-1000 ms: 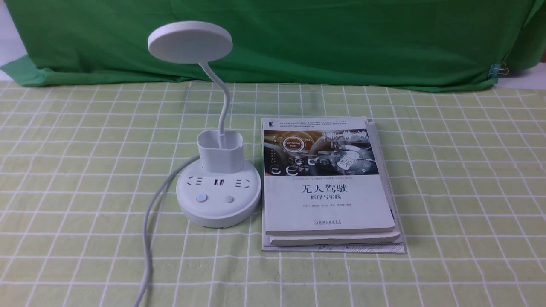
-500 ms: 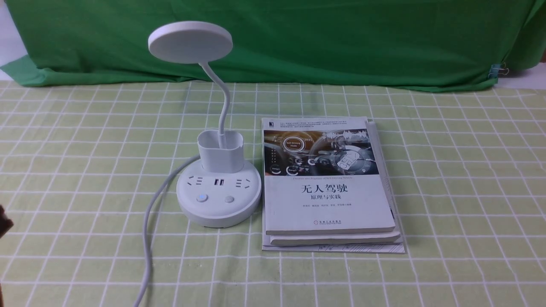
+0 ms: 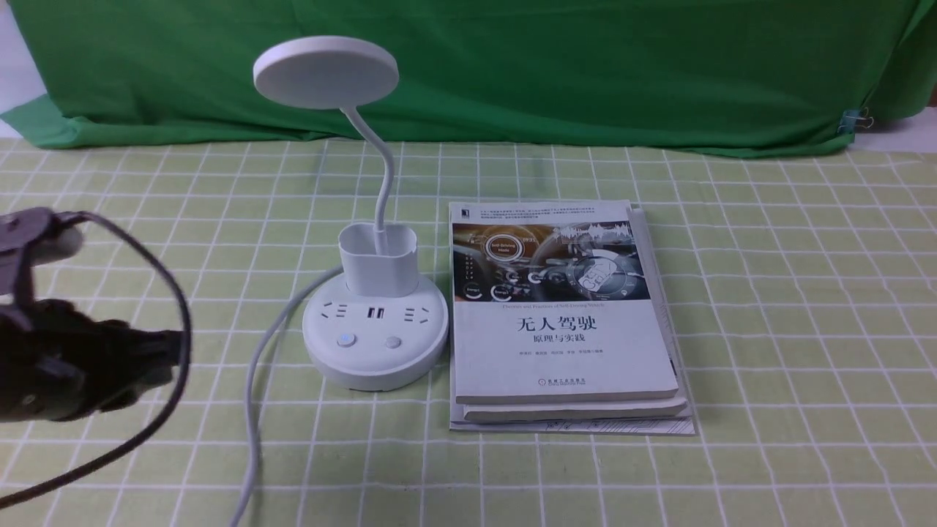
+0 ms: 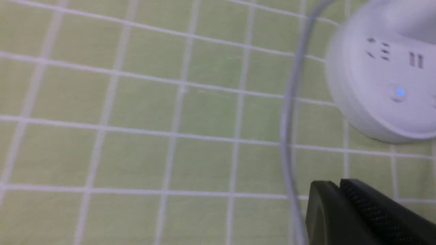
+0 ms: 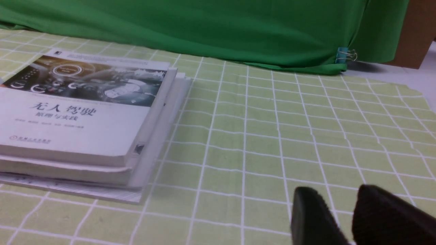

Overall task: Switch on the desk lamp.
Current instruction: Use the left arm to press the button switch on the lamp holder

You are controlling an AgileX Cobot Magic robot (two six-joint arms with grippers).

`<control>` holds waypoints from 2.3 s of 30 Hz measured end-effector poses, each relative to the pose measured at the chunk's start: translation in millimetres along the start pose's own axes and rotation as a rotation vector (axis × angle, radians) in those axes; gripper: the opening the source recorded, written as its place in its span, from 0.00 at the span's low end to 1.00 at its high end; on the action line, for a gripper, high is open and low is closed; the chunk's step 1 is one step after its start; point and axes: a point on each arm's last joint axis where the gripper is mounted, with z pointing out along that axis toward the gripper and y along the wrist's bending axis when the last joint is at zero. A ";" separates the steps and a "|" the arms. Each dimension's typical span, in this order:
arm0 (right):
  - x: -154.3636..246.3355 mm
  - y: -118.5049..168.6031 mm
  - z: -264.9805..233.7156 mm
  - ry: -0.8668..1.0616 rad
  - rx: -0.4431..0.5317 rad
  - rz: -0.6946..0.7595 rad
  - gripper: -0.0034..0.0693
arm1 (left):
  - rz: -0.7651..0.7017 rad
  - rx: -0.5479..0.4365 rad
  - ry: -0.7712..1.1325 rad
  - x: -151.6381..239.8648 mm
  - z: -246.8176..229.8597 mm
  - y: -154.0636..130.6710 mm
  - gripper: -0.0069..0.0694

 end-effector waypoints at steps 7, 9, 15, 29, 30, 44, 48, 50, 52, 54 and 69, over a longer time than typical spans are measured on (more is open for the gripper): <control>0.0 0.0 0.0 0.000 0.000 0.000 0.38 | 0.272 0.095 0.177 -19.5 62.6 -65.1 0.11; 0.0 0.0 0.0 0.000 0.000 0.000 0.38 | 0.351 0.077 0.207 -20.4 81.0 -84.3 0.11; 0.0 0.0 0.0 0.000 0.000 0.000 0.38 | 0.452 0.060 0.200 -22.7 118.2 -115.0 0.11; 0.0 0.0 0.0 0.000 0.000 0.000 0.38 | 0.525 0.049 0.080 -31.4 134.7 -117.3 0.11; 0.0 0.0 0.0 0.000 0.000 0.000 0.38 | 0.524 0.050 0.074 -31.9 134.8 -117.5 0.11; 0.0 0.0 0.0 0.000 0.000 0.000 0.38 | 0.482 0.047 0.100 -27.2 149.3 -116.3 0.11; 0.0 0.0 0.0 0.000 0.000 0.000 0.38 | 0.481 0.046 0.102 -26.9 149.7 -116.2 0.11; 0.0 0.0 0.0 0.000 0.000 0.000 0.38 | 0.481 0.046 0.102 -26.9 149.7 -116.2 0.11; 0.0 0.0 0.0 0.000 0.000 0.000 0.38 | 0.481 0.046 0.101 -27.0 149.7 -116.2 0.11; 0.0 0.0 0.0 0.000 0.000 0.000 0.38 | 0.481 0.047 0.099 -27.1 149.7 -116.3 0.11; 0.0 0.0 0.0 0.000 0.000 0.000 0.38 | 0.480 0.046 0.108 -27.5 146.1 -116.4 0.11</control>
